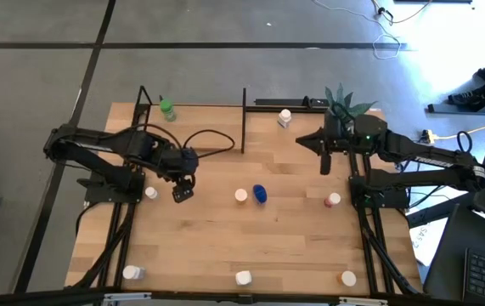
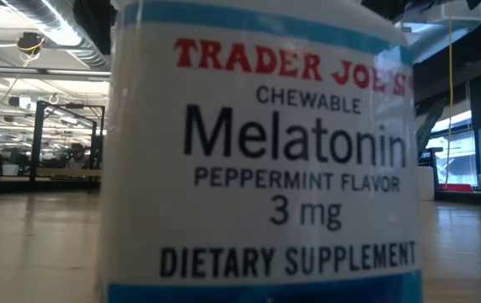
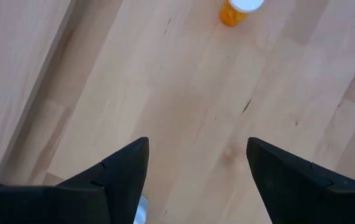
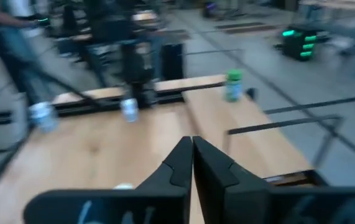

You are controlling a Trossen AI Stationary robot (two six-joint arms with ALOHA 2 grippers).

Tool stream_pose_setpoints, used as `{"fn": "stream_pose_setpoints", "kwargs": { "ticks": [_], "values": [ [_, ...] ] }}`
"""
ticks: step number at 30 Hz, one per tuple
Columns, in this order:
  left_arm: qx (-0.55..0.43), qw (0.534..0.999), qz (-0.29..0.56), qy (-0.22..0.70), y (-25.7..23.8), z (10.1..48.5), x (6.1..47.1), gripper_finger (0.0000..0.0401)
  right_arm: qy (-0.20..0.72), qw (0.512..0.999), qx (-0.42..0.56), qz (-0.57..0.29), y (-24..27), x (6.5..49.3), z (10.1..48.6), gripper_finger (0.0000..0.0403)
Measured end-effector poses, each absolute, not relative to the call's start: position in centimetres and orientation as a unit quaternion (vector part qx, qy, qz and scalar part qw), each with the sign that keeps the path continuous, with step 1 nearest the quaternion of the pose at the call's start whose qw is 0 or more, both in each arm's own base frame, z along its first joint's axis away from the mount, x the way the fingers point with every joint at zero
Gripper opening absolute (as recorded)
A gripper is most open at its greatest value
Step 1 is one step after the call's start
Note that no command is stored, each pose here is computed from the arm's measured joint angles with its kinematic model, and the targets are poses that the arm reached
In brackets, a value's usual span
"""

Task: Pick and place medicine bottles onto shelf by color
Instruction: Put the blue pill bottle on the shelf

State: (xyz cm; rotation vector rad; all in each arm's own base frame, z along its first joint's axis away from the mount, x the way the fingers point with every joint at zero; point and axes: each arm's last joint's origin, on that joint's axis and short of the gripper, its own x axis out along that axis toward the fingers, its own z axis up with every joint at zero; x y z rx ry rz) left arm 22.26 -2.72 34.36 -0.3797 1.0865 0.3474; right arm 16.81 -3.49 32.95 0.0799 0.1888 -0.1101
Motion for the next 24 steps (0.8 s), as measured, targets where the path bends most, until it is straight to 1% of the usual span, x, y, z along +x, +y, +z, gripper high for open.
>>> {"fn": "stream_pose_setpoints", "kwargs": {
  "ticks": [3, 7, 11, 14, 17, 20, 24],
  "values": [
    [-0.187, 0.826, 0.167, 0.505, -2.7, 34.6, 22.1, 0.0265, 0.130, 0.990, 0.048, -0.029, -2.8, 16.3, 34.0, 0.0006],
    [-0.193, 0.831, 0.173, 0.492, -2.6, 35.0, 21.6, 0.0265, 0.218, 0.971, 0.077, -0.054, -2.0, 15.4, 35.6, 0.0006],
    [-0.188, 0.840, 0.187, 0.473, -2.4, 35.4, 21.2, 0.0265, 0.305, 0.943, 0.126, -0.051, -1.0, 15.7, 36.1, 0.0005],
    [-0.187, 0.844, 0.198, 0.463, -2.3, 35.6, 21.0, 0.0265, 0.375, 0.910, 0.170, -0.043, -0.3, 15.7, 36.4, 0.0004],
    [-0.188, 0.848, 0.200, 0.454, -2.2, 35.9, 20.8, 0.0265, 0.444, 0.859, 0.246, -0.066, 0.1, 15.8, 36.2, 0.0005],
    [-0.186, 0.850, 0.203, 0.449, -2.1, 36.0, 20.6, 0.0265, 0.475, 0.812, 0.327, -0.090, 0.3, 16.1, 36.1, 0.0013],
    [-0.180, 0.851, 0.207, 0.448, -2.1, 36.0, 20.7, 0.0265, 0.518, 0.770, 0.365, -0.071, 0.4, 16.7, 35.4, 0.0033]
  ]
}}
